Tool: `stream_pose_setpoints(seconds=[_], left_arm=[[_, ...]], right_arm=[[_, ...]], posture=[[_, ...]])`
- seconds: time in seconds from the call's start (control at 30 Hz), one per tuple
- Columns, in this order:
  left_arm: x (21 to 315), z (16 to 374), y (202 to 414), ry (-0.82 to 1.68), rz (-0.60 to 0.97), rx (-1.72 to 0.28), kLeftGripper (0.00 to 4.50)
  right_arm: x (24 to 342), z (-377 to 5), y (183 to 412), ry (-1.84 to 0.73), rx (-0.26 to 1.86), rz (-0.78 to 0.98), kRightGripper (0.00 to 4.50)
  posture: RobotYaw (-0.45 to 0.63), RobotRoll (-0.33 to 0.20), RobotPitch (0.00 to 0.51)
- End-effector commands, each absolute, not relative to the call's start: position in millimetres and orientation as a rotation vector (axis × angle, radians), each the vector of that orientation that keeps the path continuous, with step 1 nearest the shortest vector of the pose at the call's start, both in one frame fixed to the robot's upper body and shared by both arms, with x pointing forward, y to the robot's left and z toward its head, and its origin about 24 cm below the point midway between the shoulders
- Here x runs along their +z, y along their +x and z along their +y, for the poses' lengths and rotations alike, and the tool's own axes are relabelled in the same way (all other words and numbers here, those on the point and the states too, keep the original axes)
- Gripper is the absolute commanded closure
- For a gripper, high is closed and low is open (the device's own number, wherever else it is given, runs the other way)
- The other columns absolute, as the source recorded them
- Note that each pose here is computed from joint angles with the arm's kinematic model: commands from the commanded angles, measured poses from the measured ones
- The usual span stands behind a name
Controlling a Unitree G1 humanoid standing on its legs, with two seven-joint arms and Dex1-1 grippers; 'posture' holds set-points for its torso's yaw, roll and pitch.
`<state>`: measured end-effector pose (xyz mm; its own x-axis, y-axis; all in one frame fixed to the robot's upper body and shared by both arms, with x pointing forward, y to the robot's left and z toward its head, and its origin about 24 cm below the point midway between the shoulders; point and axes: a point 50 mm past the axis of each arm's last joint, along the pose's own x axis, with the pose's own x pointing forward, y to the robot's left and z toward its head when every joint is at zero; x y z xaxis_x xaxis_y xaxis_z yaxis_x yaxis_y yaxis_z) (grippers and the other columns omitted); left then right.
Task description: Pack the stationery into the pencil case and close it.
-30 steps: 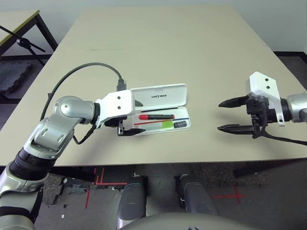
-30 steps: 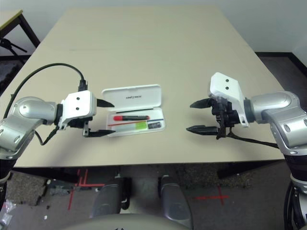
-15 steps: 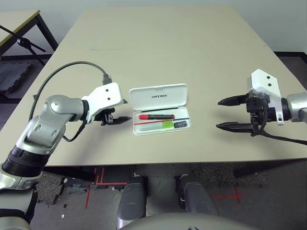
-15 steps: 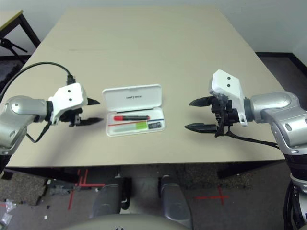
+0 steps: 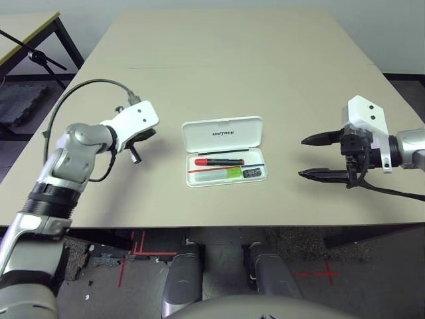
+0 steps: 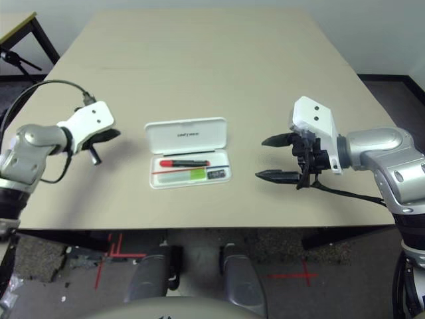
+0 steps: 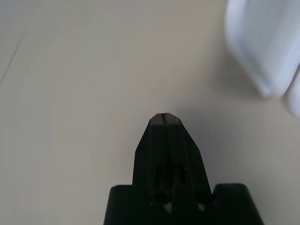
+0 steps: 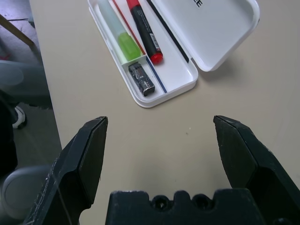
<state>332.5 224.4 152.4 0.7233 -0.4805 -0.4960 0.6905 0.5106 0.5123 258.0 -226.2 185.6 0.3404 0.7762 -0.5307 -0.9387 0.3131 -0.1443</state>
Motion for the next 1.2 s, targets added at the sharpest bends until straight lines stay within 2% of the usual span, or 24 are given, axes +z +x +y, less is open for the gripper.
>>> stream_pose_setpoints(seconds=[0.03,0.27,0.67,0.9,1.2], left_arm=[[150,222,337,0.724,0.305,-0.736,4.47],[156,193,337,0.572,0.222,-0.864,4.47],[155,166,310,0.554,0.232,-1.114,4.47],[123,140,292,0.613,0.287,-1.218,4.47],[97,128,294,0.672,0.328,-1.233,4.47]], right_arm=[[185,-227,258,-0.486,1.173,0.411,0.0],[185,-227,258,-0.496,1.171,0.413,0.0],[182,-227,258,-0.508,1.163,0.423,0.0],[179,-226,261,-0.519,1.164,0.429,0.0],[177,-225,263,-0.532,1.168,0.435,0.0]], posture=[[-0.01,0.0,0.118],[-0.01,0.0,0.118],[-0.02,0.0,0.116],[-0.01,0.0,0.112],[-0.01,0.0,0.112]])
